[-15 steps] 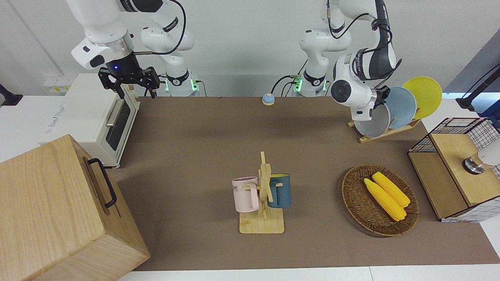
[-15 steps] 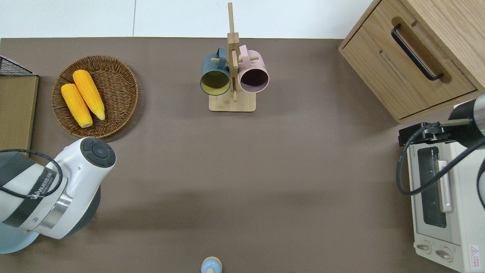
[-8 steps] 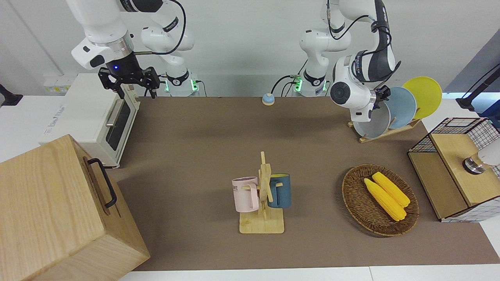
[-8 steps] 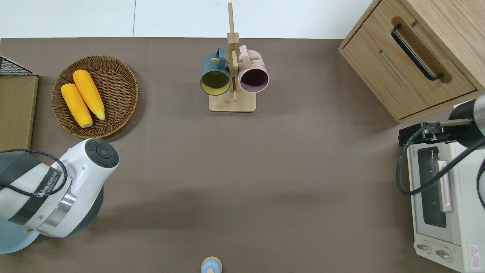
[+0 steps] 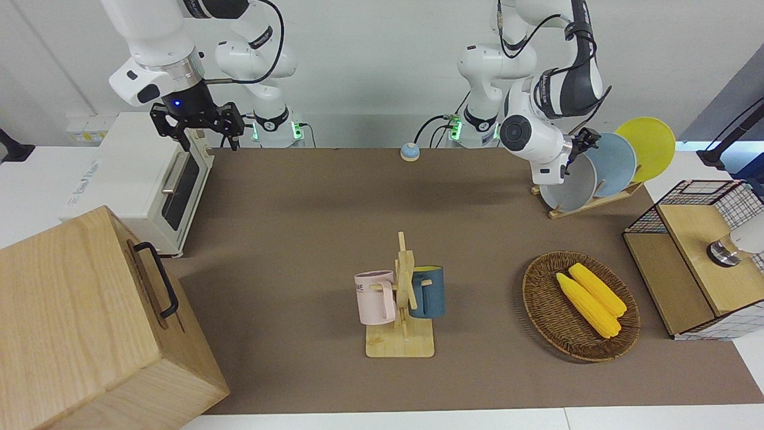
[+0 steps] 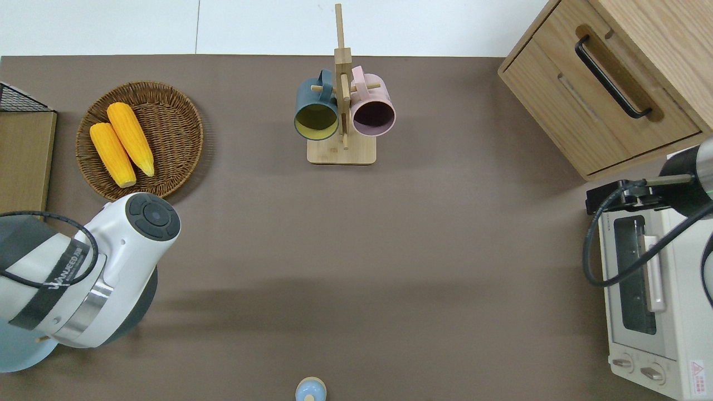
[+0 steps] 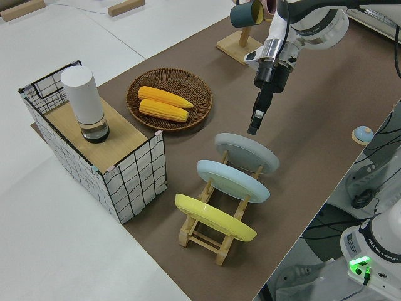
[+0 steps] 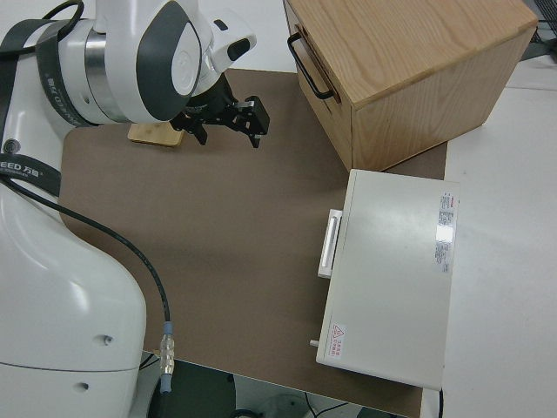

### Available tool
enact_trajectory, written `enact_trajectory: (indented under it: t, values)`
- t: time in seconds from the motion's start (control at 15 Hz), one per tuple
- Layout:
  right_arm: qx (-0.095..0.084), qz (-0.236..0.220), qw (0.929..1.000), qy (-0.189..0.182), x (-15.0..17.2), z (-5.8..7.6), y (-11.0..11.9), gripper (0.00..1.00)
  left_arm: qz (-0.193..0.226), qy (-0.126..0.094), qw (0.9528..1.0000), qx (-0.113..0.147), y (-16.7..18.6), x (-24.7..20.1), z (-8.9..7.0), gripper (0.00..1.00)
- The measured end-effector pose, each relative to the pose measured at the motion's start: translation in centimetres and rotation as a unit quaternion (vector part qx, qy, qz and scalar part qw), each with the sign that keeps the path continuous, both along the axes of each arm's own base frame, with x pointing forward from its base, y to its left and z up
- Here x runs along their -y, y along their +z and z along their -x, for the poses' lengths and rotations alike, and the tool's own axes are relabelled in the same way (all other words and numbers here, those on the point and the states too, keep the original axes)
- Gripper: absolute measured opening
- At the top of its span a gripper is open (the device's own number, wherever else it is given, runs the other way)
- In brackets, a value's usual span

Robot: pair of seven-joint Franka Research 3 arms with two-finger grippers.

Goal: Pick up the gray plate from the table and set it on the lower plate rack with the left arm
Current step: 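Open the left gripper and withdraw it away from the rack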

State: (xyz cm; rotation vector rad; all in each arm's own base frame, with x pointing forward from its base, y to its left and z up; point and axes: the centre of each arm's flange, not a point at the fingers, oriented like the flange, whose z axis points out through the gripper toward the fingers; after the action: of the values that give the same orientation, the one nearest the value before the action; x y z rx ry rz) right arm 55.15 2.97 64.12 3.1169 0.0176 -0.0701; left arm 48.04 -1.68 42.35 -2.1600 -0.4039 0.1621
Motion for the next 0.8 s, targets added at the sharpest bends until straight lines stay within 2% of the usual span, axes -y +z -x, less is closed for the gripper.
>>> enact_trajectory:
  t: [0.2, 0.27, 0.33, 0.47, 0.6, 0.8]
  values:
    - [0.000, 0.000, 1.0000, 0.000, 0.0, 0.0, 0.0, 0.99, 0.072, 0.010, 0.9967, 0.037, 4.0, 2.5, -1.7, 1.00]
    - [0.000, 0.000, 1.0000, 0.000, 0.0, 0.0, 0.0, 0.99, 0.099, 0.013, 0.9939, 0.047, 5.3, 3.2, -2.1, 1.00]
    - [0.000, 0.000, 1.0000, 0.000, 0.0, 0.0, 0.0, 0.99, 0.138, 0.017, 0.9884, 0.061, 7.2, 4.3, -2.6, 1.00]
    - [0.000, 0.000, 1.0000, 0.000, 0.0, 0.0, 0.0, 0.99, 0.184, 0.018, 0.9799, 0.074, 9.0, 5.9, -3.1, 1.00]
    - [0.000, 0.000, 1.0000, 0.000, 0.0, 0.0, 0.0, 0.99, 0.224, 0.012, 0.9709, 0.083, 10.4, 8.3, -3.6, 1.00]
    - [0.000, 0.000, 1.0000, 0.000, 0.0, 0.0, 0.0, 0.99, 0.285, 0.002, 0.9542, 0.090, 12.3, 11.3, -5.0, 1.00]
